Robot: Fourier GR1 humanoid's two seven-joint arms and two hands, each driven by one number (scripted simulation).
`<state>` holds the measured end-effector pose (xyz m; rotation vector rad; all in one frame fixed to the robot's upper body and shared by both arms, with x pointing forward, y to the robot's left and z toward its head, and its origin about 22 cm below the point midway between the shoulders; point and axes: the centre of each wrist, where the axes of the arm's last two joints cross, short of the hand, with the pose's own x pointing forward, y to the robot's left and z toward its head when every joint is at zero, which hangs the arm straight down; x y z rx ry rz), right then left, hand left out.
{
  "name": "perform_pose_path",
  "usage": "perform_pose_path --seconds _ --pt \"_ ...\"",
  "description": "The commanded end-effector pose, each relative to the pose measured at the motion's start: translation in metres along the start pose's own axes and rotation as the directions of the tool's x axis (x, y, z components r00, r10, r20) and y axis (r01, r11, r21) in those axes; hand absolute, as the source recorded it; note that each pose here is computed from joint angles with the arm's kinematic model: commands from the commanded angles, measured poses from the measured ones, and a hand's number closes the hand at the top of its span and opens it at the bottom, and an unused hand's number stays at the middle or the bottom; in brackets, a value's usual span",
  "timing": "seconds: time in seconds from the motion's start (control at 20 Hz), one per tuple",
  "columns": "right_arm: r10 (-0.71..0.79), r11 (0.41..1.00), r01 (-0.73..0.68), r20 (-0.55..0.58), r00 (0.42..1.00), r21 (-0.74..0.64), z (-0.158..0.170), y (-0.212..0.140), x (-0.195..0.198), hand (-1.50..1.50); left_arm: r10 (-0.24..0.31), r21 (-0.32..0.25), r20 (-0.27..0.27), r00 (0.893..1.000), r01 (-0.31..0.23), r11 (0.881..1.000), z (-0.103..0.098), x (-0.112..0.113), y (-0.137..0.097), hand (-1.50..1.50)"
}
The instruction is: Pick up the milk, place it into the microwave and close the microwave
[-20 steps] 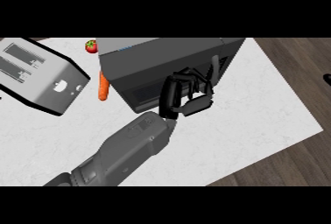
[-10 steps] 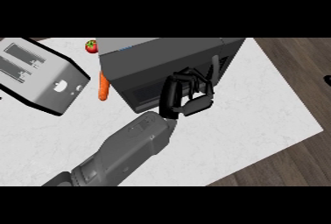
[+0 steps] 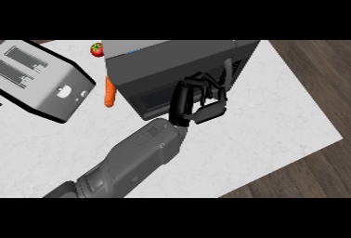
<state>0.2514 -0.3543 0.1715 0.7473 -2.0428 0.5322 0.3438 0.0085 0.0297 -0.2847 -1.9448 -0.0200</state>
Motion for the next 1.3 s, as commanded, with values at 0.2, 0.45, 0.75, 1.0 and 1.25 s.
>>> perform_pose_path --seconds 0.2,0.45,0.75,1.0,1.25 --pt "-0.066 0.996 0.064 0.035 0.997 0.058 -0.005 0.003 -0.001 -1.5 -0.137 0.019 -0.074 0.988 0.139 0.99 -0.016 -0.008 0.012 1.5" --pt "-0.069 0.995 0.066 0.037 0.997 0.07 -0.006 0.001 0.005 -1.5 -0.161 0.074 -0.148 0.976 0.173 0.982 -0.009 -0.018 0.022 1.5" --pt "-0.047 0.997 0.046 0.017 0.999 0.069 -0.001 0.0 0.015 -1.5 -0.204 0.154 -0.224 0.953 0.241 0.958 0.001 -0.029 0.033 1.5" --pt "-0.052 0.998 0.051 0.011 0.999 0.047 0.007 0.002 0.018 -1.5 -0.152 0.158 -0.257 0.954 0.197 0.968 0.008 -0.035 0.036 -1.5" --pt "-0.038 0.998 0.038 0.005 0.999 0.047 0.008 0.003 0.025 -1.5 -0.138 0.143 -0.248 0.959 0.178 0.974 0.007 -0.033 0.033 -1.5"
